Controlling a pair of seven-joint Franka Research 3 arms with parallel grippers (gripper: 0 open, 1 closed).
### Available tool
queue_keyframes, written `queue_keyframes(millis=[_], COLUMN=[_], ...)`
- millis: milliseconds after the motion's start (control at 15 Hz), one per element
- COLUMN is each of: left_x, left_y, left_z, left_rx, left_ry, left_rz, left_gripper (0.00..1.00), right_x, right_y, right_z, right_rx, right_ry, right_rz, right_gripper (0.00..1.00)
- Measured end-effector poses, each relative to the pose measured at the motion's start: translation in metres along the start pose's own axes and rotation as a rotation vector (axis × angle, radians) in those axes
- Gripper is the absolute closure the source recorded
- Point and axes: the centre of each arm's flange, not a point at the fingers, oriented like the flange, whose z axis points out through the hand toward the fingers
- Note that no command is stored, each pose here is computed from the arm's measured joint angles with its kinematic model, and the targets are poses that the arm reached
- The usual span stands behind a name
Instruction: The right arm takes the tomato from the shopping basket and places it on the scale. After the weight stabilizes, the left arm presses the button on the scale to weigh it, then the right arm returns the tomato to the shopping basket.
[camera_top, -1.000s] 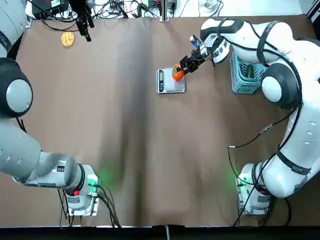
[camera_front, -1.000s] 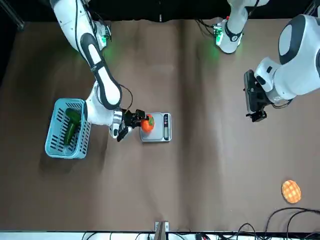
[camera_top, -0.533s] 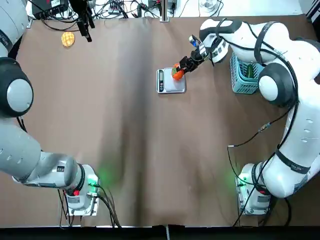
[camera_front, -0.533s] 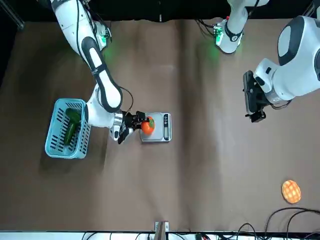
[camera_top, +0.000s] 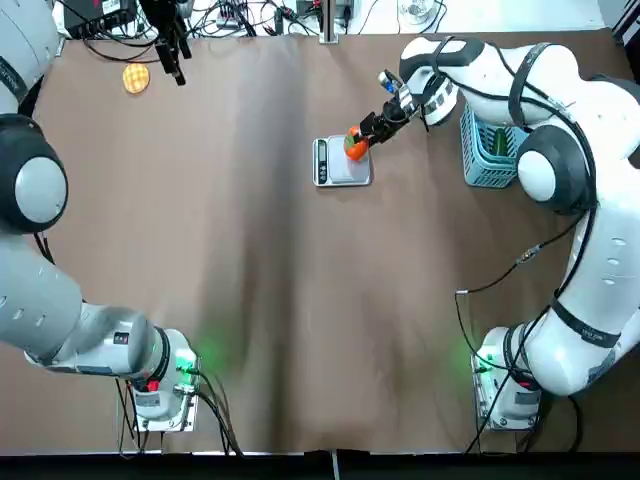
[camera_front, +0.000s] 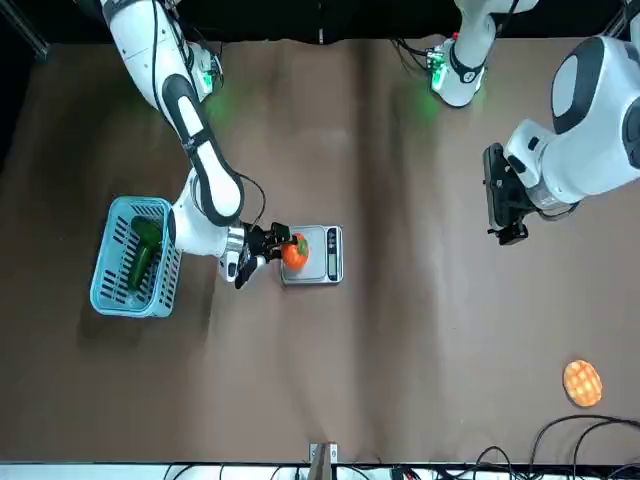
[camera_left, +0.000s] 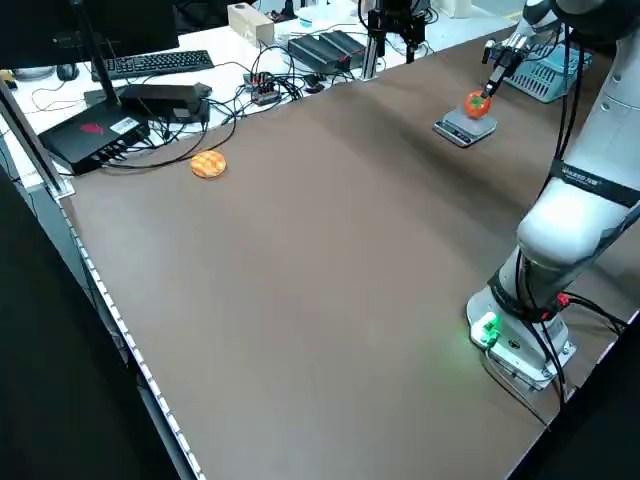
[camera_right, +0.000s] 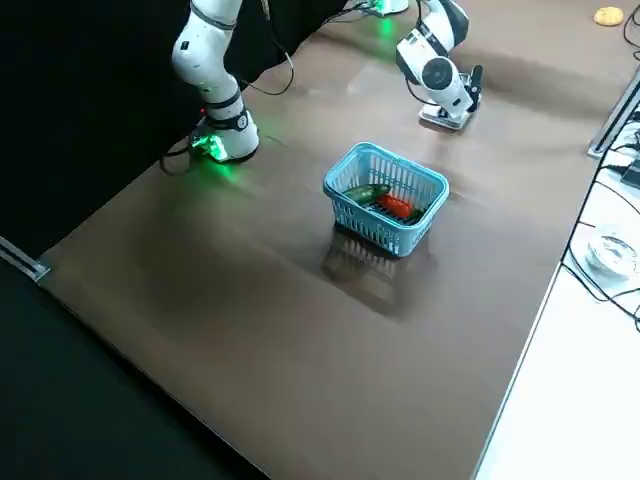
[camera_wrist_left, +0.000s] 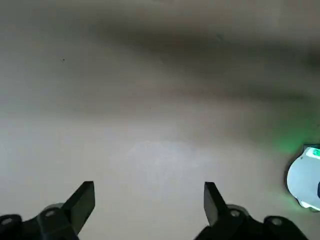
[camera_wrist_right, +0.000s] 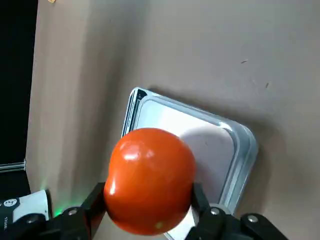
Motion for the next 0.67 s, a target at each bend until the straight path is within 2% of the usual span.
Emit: queue_keyframes(millis=[267, 333, 533, 667], left_x=[0.0087, 0.009, 0.0089, 0.009], left_y=[-0.0016, -0.0017, -0.0017, -0.0017], left_z=[0.0085, 0.0088, 0.0086, 0.0084], left_rx=[-0.015, -0.015, -0.015, -0.014], left_ry=[-0.005, -0.005, -0.005, -0.005], left_rz=[0.011, 0.007, 0.002, 0.001], left_gripper=[0.06, 0.06, 0.05, 0.06], right_x=[0.0001, 0.0002, 0.0011, 0.0014], right_y=[0.0005, 0.0011, 0.0045, 0.0059], right_z=[-0.0004, -0.0007, -0.0037, -0.0047], right_rx=[-0.001, -0.001, -0.004, -0.004], right_ry=[0.001, 0.001, 0.006, 0.007], right_rz=[-0.002, -0.002, 0.0, -0.004], right_gripper=[0.25, 0.19, 0.13, 0.0])
